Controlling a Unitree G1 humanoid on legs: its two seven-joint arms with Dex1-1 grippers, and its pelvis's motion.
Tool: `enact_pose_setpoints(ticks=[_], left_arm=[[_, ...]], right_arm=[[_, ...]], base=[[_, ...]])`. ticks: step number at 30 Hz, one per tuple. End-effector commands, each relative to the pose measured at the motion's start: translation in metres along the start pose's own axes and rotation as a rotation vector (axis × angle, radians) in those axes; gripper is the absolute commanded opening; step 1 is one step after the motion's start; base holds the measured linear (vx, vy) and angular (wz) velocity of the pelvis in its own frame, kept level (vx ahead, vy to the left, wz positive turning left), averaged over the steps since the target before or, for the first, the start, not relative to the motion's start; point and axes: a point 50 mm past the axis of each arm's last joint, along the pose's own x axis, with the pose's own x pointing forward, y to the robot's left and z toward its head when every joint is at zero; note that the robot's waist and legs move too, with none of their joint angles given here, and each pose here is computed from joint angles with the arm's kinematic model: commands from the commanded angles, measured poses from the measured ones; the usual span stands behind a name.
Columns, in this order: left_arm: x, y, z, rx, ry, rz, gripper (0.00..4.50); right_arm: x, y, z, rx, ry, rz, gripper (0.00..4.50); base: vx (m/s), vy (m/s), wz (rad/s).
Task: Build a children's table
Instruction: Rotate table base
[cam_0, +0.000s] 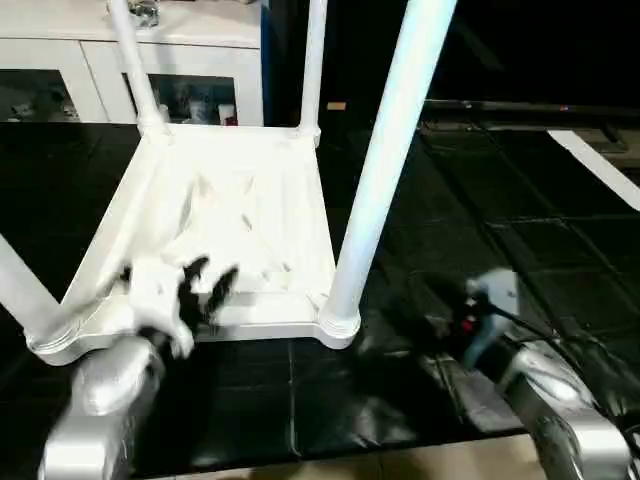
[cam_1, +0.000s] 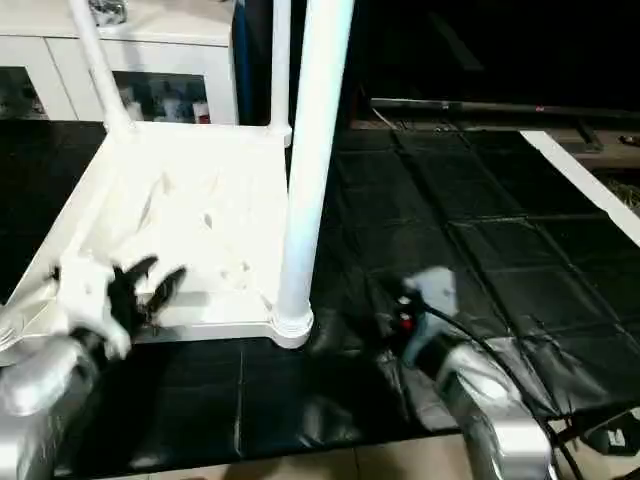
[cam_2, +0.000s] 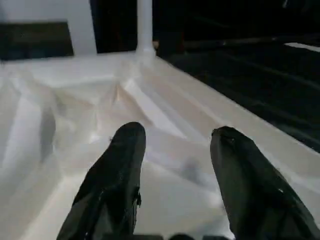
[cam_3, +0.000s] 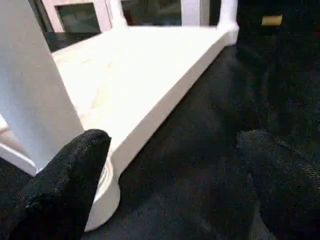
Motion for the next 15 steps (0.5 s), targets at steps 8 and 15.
enact_pose_setpoints(ticks=[8,15], left_arm=[[0.007,0.0,0.0,-0.003,0.08,-0.281,2.57],[0.011,-0.006,0.004,0.07,0.154,-0.527,3.08]], right_arm=[[0.003,-0.004,0.009,-0.094,0.043,0.055,4.5],[-0.008,-0.002,0.007,-0.132,0.169,0.215,4.5]], base=[[0.0,0.0,0.0],[0.0,0.0,0.0]])
